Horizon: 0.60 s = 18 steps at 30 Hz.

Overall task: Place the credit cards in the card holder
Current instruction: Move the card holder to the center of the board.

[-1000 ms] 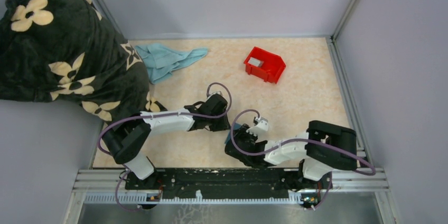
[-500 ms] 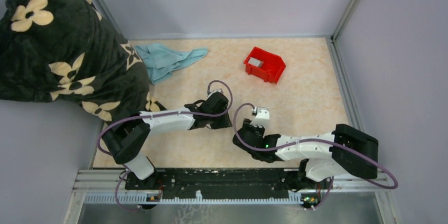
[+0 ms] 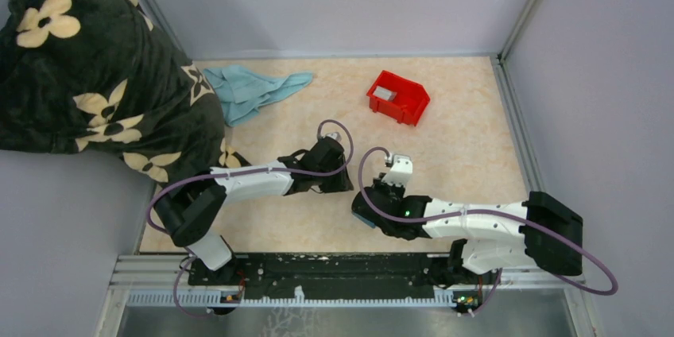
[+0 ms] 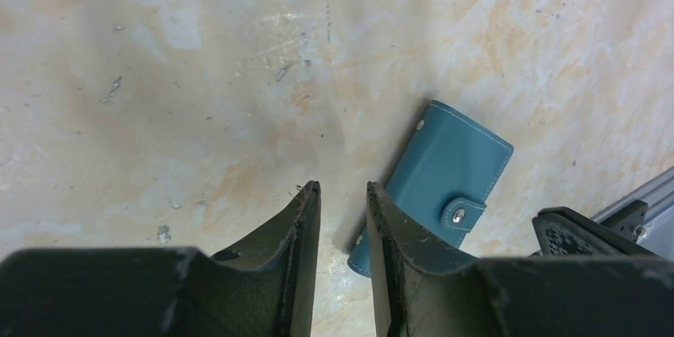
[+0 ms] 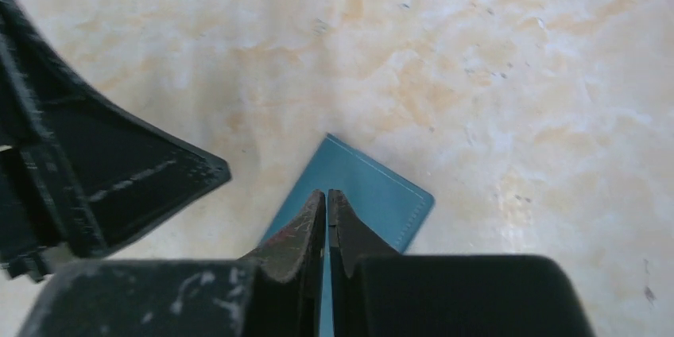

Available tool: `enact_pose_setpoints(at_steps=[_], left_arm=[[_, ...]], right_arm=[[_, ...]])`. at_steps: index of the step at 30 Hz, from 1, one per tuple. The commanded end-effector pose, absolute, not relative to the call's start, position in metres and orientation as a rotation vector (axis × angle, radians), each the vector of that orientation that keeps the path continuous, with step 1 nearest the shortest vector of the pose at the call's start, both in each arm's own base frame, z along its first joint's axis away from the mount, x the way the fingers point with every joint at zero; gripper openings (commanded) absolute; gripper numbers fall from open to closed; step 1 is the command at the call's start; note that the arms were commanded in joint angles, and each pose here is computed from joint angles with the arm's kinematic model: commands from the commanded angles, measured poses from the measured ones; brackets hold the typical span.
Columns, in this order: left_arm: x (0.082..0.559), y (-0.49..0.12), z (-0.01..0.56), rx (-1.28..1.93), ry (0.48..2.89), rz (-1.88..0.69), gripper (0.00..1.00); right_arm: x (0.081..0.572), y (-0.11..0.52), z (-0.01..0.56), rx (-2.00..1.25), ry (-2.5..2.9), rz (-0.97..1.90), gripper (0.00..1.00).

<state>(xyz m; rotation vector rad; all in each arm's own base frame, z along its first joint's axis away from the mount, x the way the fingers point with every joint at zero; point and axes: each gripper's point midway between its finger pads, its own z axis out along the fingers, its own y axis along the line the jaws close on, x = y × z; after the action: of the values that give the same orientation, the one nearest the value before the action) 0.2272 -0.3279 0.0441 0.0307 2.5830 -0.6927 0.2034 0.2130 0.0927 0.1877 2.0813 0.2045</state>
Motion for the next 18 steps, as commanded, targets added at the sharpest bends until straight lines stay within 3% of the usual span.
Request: enact_pose_setpoints(at_steps=[1, 18], left_arm=[[0.219, -0.34, 0.043, 0.13, 2.576, -0.775, 0.34], [0.183, -0.343, 0.009, 0.212, 2.666, -0.808, 0.29]], right_arm=[[0.19, 0.188, 0.082, 0.286, 2.129, 0.135, 0.0], [0.147, 0.177, 0.01, 0.36, 2.297, 0.091, 0.0]])
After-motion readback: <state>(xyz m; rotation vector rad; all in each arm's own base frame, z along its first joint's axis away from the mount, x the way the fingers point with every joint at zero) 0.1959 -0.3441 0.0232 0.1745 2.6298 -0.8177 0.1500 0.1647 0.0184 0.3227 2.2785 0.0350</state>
